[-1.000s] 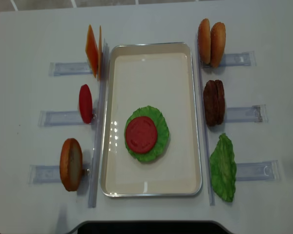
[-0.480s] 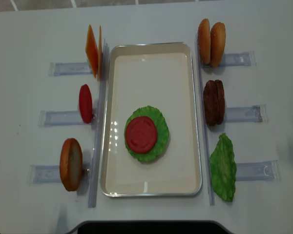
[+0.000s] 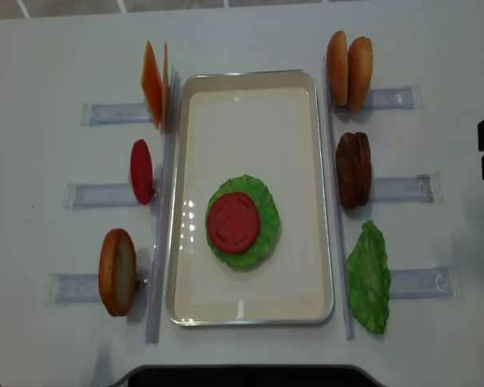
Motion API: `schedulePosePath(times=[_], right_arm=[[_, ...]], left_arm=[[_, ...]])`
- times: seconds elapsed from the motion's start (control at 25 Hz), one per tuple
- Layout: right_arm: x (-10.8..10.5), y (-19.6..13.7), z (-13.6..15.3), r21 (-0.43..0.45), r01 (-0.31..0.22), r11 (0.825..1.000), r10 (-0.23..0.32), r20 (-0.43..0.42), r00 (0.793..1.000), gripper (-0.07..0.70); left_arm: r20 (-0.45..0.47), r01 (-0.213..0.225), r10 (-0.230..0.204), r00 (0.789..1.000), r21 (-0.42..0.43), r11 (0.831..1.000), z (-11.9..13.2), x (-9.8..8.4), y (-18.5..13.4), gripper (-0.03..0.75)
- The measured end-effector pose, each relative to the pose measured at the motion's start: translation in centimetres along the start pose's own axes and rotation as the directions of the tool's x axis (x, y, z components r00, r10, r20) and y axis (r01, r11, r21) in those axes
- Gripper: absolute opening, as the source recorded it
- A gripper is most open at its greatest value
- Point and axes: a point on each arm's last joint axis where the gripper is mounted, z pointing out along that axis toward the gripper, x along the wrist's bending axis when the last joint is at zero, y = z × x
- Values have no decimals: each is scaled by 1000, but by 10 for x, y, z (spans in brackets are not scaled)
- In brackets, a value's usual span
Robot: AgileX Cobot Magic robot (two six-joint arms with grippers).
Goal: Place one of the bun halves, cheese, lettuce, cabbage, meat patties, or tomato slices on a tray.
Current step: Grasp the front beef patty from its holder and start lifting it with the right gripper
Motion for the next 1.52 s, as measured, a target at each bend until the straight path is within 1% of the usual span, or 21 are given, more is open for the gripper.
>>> schedulePosePath(times=[0.16,0.24,0.36,0.52,0.72,0.84,1.12,1.2,1.36,1.52], right_arm=[[21,6,9,40,23,999,-22,-24,999,352],[35,13,15,56,48,997,-46,-39,998,352],[59,25,26,59,88,994,-84,-64,994,352],[85,41,37,51,126,991,-121,-91,988,352],[106,52,54,75,161,984,-153,-106,983,361],[114,54,61,65,176,982,-168,-117,979,364],[121,60,77,59,162,985,-153,-135,979,366],[123,61,84,65,159,985,-150,-133,980,368],[124,63,101,109,151,982,-138,-122,983,368],[123,65,111,133,143,981,-128,-115,985,368]], left_arm=[[0,0,0,1000,0,1000,0,0,0,-7],[0,0,0,1000,0,1000,0,0,0,-7],[0,0,0,1000,0,1000,0,0,0,-7],[0,0,0,1000,0,1000,0,0,0,-7],[0,0,0,1000,0,1000,0,0,0,-7],[0,0,0,1000,0,1000,0,0,0,-7],[0,0,0,1000,0,1000,0,0,0,-7],[0,0,0,1000,0,1000,0,0,0,-7],[0,0,0,1000,0,1000,0,0,0,-7],[0,0,0,1000,1,1000,0,0,0,-7]])
